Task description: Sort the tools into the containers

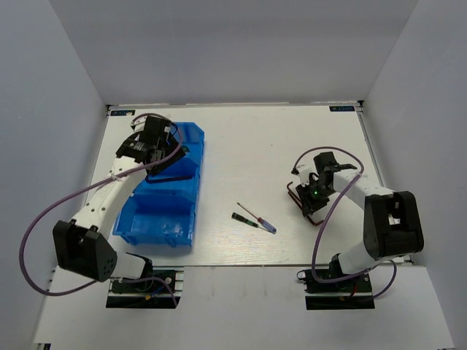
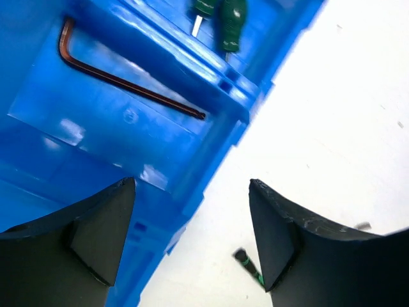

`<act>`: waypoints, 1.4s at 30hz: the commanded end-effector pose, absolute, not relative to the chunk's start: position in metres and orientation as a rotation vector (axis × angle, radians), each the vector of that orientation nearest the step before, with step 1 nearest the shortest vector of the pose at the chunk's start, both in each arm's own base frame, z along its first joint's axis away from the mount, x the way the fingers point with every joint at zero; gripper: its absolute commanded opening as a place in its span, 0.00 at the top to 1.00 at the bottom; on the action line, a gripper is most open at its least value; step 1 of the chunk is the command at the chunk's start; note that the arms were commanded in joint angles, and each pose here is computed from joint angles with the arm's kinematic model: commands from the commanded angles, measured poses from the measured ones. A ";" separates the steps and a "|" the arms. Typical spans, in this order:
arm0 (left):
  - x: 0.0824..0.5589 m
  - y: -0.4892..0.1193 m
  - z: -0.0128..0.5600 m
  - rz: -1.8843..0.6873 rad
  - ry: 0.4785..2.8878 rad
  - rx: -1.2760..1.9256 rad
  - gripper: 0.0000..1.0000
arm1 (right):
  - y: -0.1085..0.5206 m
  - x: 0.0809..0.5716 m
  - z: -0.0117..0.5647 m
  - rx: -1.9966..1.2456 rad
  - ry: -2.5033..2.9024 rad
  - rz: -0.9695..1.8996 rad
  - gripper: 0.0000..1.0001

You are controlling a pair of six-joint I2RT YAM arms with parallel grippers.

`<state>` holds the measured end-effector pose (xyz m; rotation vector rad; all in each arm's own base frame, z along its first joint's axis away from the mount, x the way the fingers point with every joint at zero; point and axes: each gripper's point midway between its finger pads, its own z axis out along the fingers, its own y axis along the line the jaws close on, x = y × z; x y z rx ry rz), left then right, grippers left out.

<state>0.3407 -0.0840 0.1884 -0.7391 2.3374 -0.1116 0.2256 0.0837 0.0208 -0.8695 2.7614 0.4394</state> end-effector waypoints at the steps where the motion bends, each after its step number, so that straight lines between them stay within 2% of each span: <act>1: 0.328 -0.098 0.195 -0.221 2.360 -0.612 0.18 | 0.083 0.226 0.012 -0.897 2.772 0.404 0.72; 6: 0.314 -0.100 0.196 -0.263 2.372 -0.571 0.16 | 0.076 0.230 -0.003 -0.925 2.800 0.286 0.63; 10: 0.300 -0.109 0.193 -0.308 2.402 -0.490 0.16 | 0.075 0.230 -0.014 -1.000 2.805 0.190 0.63; 12: 0.293 -0.111 0.187 -0.308 2.425 -0.448 0.16 | 0.071 0.225 -0.022 -1.024 2.827 0.136 0.67; 16: 0.279 -0.126 0.177 -0.370 2.481 -0.382 0.19 | 0.073 0.221 -0.028 -1.063 2.836 0.054 1.00; 21: 0.269 -0.132 0.197 -0.425 2.416 -0.301 0.20 | 0.103 0.236 -0.001 -1.143 2.733 0.221 1.00; 22: 0.270 -0.134 0.207 -0.446 2.383 -0.269 0.20 | 0.118 0.253 0.018 -1.150 2.659 0.286 1.00; 24: 0.270 -0.138 0.232 -0.514 2.296 -0.234 0.20 | 0.142 0.252 0.038 -1.234 2.596 0.461 1.00; 25: 0.270 -0.139 0.240 -0.536 2.264 -0.213 0.20 | 0.163 0.283 0.068 -1.235 2.489 0.498 1.00; 26: 0.269 -0.141 0.253 -0.566 2.224 -0.202 0.20 | 0.176 0.275 0.078 -1.281 2.470 0.607 1.00; 28: 0.266 -0.141 0.283 -0.624 2.108 -0.185 0.20 | 0.218 0.298 0.121 -1.351 2.285 0.719 1.00; 29: 0.264 -0.141 0.292 -0.646 2.071 -0.194 0.20 | 0.237 0.289 0.129 -1.377 2.240 0.878 1.00; 32: 0.250 -0.138 0.307 -0.701 1.989 -0.198 0.23 | 0.296 0.292 0.170 -1.500 1.973 1.067 1.00; 37: 0.231 -0.133 0.319 -0.752 1.936 -0.219 0.26 | 0.382 0.292 0.193 -1.607 1.611 1.225 1.00; 42: 0.217 -0.126 0.320 -0.742 1.959 -0.240 0.27 | 0.461 0.313 0.214 -1.520 1.438 1.186 1.00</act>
